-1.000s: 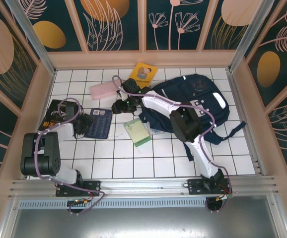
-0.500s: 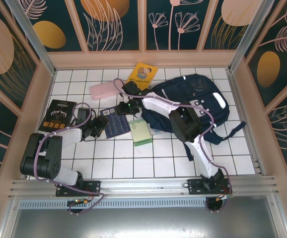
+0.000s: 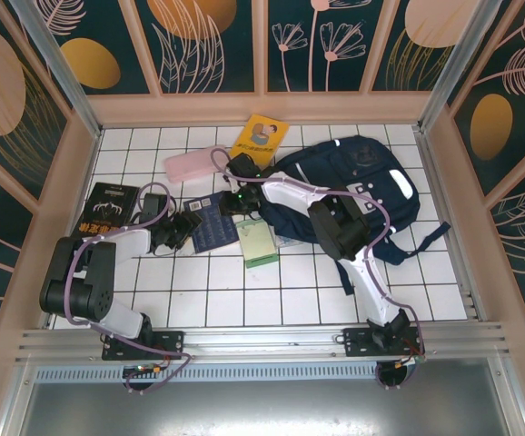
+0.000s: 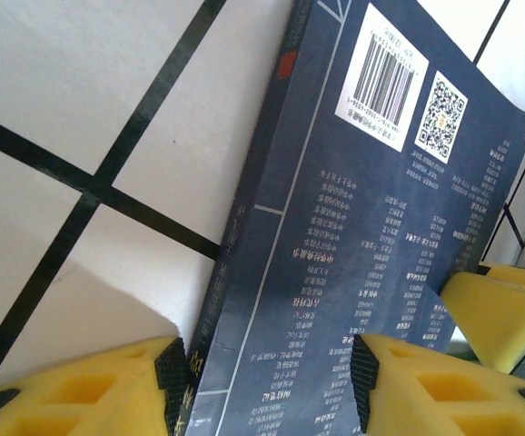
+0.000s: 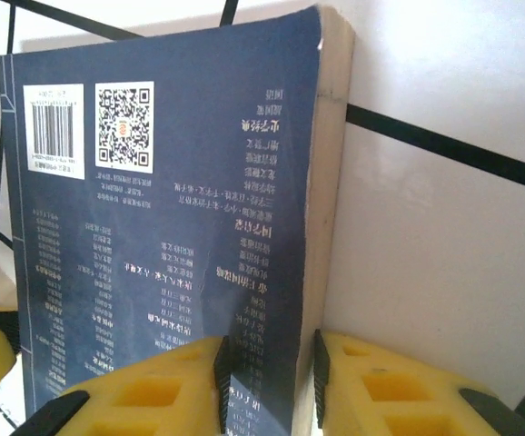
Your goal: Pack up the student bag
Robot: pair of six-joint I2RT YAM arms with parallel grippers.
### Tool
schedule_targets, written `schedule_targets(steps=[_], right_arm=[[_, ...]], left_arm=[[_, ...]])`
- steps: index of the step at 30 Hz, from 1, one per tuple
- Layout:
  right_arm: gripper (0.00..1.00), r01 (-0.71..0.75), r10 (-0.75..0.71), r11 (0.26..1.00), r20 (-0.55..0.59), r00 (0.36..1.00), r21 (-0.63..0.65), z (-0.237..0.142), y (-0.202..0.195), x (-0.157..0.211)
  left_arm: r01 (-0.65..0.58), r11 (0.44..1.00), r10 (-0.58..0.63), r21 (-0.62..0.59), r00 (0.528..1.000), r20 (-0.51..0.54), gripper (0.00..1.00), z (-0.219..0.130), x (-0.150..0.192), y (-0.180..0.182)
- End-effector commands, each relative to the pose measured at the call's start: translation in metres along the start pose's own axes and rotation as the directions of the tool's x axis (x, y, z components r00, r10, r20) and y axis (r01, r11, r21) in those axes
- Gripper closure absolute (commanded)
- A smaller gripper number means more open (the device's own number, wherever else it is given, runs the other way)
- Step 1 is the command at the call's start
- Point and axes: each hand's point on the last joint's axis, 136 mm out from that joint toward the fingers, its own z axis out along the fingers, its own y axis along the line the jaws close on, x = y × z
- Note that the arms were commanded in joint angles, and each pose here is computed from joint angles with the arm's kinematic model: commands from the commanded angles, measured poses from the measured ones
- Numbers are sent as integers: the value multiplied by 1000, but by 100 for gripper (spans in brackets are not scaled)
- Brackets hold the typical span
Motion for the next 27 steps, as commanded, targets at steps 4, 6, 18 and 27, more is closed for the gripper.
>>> schedule_targets(steps=[4, 6, 18, 27], right_arm=[[68, 87, -105, 972, -76, 991, -217, 1, 52, 13], [68, 67, -85, 976, -81, 993, -205, 2, 46, 13], [69, -5, -8, 988, -86, 996, -154, 5, 18, 11], [69, -11, -1, 991, -88, 996, -135, 3, 15, 12]], left_arm=[[-65, 994, 67, 87, 998, -21, 49, 4, 1, -18], [-81, 983, 82, 167, 997, 0, 49, -5, -1, -36], [-165, 918, 128, 361, 984, 126, 55, -47, -8, -80], [-162, 987, 159, 12, 979, 131, 53, -32, -18, -17]])
